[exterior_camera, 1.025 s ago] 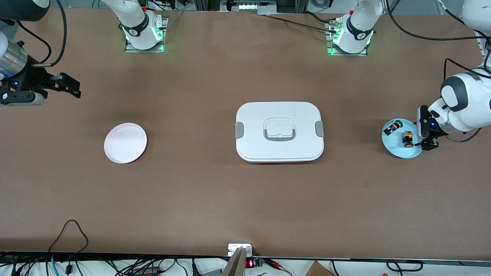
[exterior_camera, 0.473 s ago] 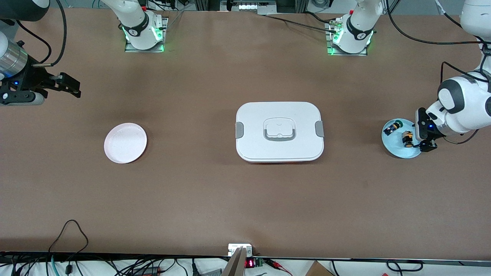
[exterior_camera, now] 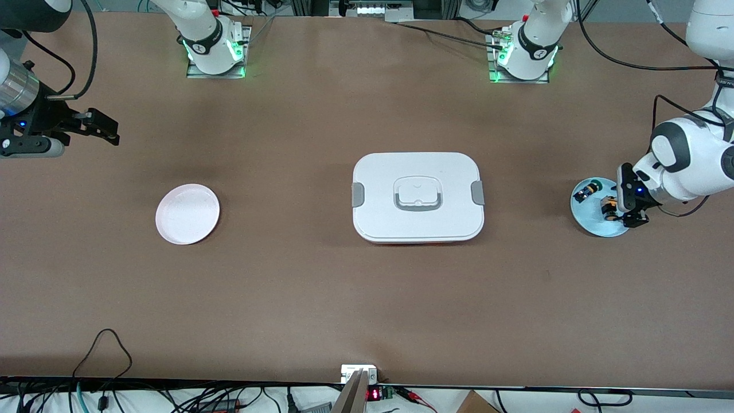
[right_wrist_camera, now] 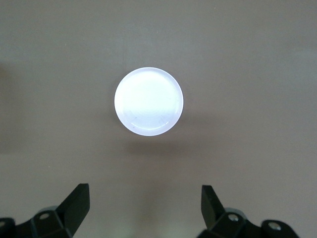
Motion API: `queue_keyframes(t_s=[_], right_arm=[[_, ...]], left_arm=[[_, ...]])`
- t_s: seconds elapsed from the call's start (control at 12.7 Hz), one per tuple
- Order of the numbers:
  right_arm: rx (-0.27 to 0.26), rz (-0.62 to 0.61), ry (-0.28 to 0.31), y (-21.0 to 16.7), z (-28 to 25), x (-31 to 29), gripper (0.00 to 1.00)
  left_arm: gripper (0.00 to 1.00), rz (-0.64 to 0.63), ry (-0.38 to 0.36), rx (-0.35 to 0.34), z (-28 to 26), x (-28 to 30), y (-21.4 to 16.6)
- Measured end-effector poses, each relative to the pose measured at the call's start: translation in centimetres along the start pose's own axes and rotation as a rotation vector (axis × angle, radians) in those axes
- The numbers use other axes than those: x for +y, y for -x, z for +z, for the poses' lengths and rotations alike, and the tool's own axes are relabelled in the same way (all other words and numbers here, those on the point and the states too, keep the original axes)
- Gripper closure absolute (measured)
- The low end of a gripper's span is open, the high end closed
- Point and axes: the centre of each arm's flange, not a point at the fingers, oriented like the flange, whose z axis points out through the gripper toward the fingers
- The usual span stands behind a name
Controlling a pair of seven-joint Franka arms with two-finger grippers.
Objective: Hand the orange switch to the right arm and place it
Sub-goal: 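Grasp the orange-black switch on the blue plate with the left gripper, then lift the switch with the left gripper while the right gripper moves toward the box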
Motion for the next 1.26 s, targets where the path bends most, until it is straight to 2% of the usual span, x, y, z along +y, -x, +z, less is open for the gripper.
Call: queue_keyframes(t_s=[0.24,0.55,0.79,0.95,1.02,1.1,1.18,1.26], right_arm=[[0.001,-0.002,-0.003,0.0,-0.1,-0.2,0.0],[0.0,-0.002,-0.065,0.0,-0.1,-1.0,0.0],[-0.023,-0.043,-0.098,-0.6,1.1,-3.0,0.0],[-0.052,-0.09,-0.169,-1.1,2.3,-6.7,0.0],[-0.065,-0.099,-0.218,-1.3,2.8,-8.1,0.0],[-0.078,-0.096,-0.28,-1.4,3.2,-9.0,0.0],[-0.087,-0.091,-0.347,-1.6,3.4,-9.6,0.0],[-0.095,-0.085,-0.407,-1.8,3.6,-10.1,0.0]], left_arm=[[0.0,-0.007,-0.004,0.001,0.8,0.0,0.3],[0.0,-0.011,-0.007,0.002,1.6,0.1,0.5],[0.0,-0.01,-0.006,0.004,2.0,0.0,0.4],[0.0,-0.009,-0.007,0.005,2.0,0.0,0.4],[0.04,-0.002,-0.007,0.005,2.0,0.0,0.3],[0.16,0.015,-0.008,0.005,2.0,-0.1,0.3],[0.23,0.028,-0.011,0.005,1.9,-0.1,0.3],[0.23,0.035,-0.013,0.006,1.9,-0.2,0.2]])
